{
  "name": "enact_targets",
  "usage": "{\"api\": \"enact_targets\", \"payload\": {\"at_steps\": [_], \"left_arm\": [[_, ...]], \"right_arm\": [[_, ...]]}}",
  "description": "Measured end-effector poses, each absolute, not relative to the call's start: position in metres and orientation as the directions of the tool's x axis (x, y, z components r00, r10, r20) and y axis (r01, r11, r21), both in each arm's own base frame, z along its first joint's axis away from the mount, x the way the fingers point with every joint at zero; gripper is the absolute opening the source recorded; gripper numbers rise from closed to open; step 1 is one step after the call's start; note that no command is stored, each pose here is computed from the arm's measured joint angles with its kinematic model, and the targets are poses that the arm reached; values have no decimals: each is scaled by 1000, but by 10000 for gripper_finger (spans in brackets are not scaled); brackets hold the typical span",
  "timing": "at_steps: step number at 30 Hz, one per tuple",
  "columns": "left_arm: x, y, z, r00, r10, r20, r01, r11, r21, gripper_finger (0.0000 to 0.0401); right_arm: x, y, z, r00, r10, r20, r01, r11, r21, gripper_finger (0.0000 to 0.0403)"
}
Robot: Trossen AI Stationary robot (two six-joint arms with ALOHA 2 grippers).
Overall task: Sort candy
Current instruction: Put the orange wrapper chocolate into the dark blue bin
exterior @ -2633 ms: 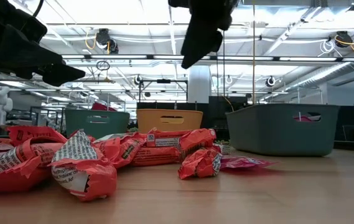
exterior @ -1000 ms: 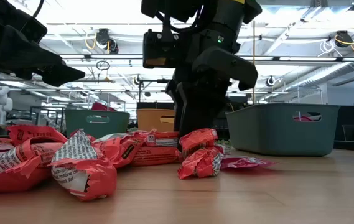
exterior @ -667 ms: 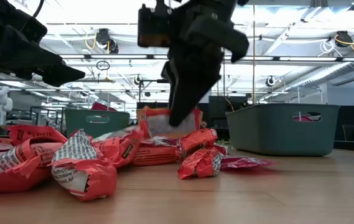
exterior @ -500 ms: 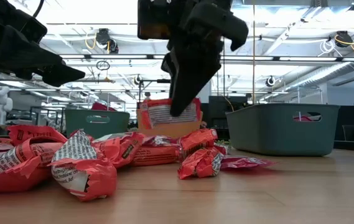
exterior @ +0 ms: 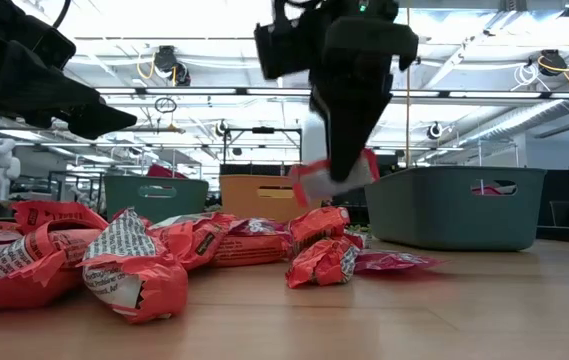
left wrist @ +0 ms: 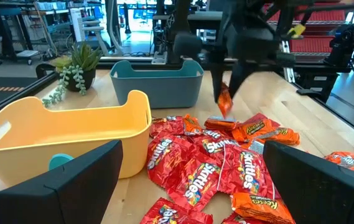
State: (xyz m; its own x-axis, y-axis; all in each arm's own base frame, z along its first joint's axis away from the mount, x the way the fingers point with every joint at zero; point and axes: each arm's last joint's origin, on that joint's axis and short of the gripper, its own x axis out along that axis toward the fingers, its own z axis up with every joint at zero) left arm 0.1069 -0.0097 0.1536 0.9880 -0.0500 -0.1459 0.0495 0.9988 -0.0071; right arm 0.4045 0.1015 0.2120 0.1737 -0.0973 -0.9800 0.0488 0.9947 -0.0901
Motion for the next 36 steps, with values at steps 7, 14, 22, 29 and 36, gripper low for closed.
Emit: {"api": "enact_targets", "payload": {"at_steps": [7,14,22,29,36], "left_arm": [[107,-10,154,988,-50,-145,49,999,-7,396],[107,-10,154,988,-50,-144,49,999,-7,396],[107,-10,154,988,-50,-143,49,999,-7,396],[107,-10,154,989,-50,-143,50,999,-7,396],[107,-10,154,989,-50,-142,49,999,-7,396]], "right_arm": [[384,107,259,286,-166,-944,65,986,-154,65],[356,98,292,388,-222,-895,139,974,-181,64],[301,77,267,487,-233,-842,305,948,-86,64],[248,45,265,531,-378,-758,642,763,69,64],[228,21,280,519,-446,-729,823,492,284,64]]}}
